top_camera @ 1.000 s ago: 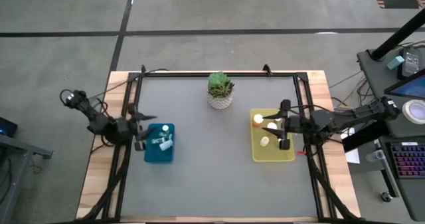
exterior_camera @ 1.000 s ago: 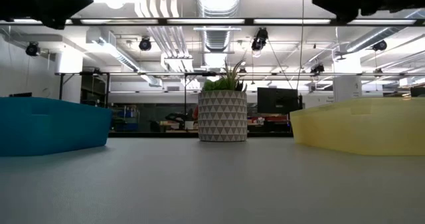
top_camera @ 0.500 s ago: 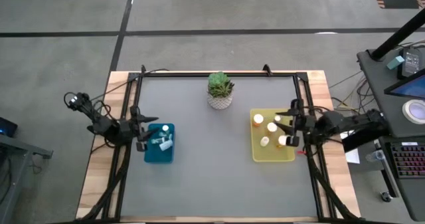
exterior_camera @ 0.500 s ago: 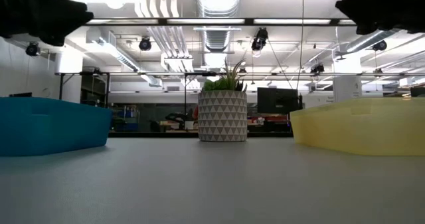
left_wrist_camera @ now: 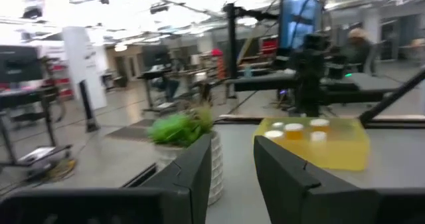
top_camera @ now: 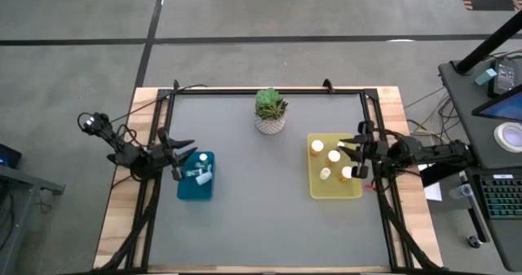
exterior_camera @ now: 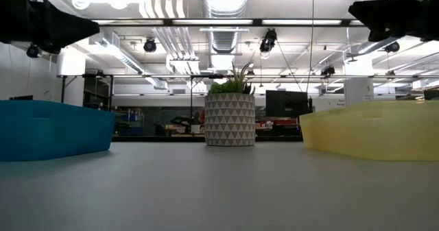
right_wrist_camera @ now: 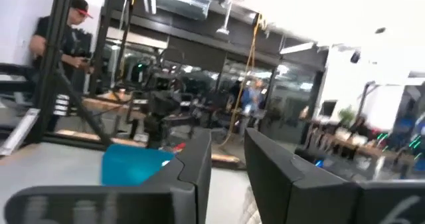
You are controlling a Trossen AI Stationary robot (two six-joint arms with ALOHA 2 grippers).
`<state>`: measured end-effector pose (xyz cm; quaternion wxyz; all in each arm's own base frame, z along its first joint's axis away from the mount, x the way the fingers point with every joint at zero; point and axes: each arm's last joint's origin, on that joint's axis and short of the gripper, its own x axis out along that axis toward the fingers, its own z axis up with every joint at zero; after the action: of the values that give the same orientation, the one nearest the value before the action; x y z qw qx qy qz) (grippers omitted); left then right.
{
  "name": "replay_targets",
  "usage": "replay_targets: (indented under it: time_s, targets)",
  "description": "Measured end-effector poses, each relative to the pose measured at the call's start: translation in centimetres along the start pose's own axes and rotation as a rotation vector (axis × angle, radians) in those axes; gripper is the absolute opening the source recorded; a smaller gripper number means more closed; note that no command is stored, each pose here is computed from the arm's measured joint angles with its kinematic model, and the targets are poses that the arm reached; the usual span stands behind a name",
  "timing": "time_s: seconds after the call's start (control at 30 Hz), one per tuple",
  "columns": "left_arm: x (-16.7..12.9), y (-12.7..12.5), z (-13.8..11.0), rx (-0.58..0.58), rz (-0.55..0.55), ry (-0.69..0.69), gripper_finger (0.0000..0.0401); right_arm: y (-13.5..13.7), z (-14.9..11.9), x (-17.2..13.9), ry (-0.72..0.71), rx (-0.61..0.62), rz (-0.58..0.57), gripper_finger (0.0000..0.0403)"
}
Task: Pick and place medicine bottles into bin by pill shape (circle, oval)
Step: Return to Home Position
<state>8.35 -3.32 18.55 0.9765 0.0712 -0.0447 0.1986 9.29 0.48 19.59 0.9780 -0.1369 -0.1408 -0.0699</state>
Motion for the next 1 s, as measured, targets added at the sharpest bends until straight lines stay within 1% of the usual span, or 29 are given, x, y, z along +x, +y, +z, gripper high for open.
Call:
replay_targets:
  time_s: [0.03, 0.17, 0.57, 0.87, 1.0]
  targets:
    - [0.00, 0.03, -0.03, 0.001, 0.015, 0.006, 0.0096, 0.04, -0.11, 0.00, 0.010, 0.019, 0.003, 0.0079]
    - [0.00, 0.04, -0.05, 0.001, 0.021, 0.009, 0.0091, 0.07, -0.21, 0.00, 0.020, 0.026, 0.007, 0.0073]
    - [0.00, 0.03, -0.10, 0.001, 0.022, 0.010, 0.0091, 0.16, -0.40, 0.12, 0.040, 0.024, 0.013, 0.0087]
    - [0.00, 0.03, -0.11, 0.002, 0.022, 0.010, 0.0091, 0.16, -0.40, 0.12, 0.039, 0.025, 0.012, 0.0073]
    - [0.00, 0.03, -0.11, 0.002, 0.022, 0.010, 0.0091, 0.17, -0.42, 0.12, 0.040, 0.024, 0.012, 0.0075]
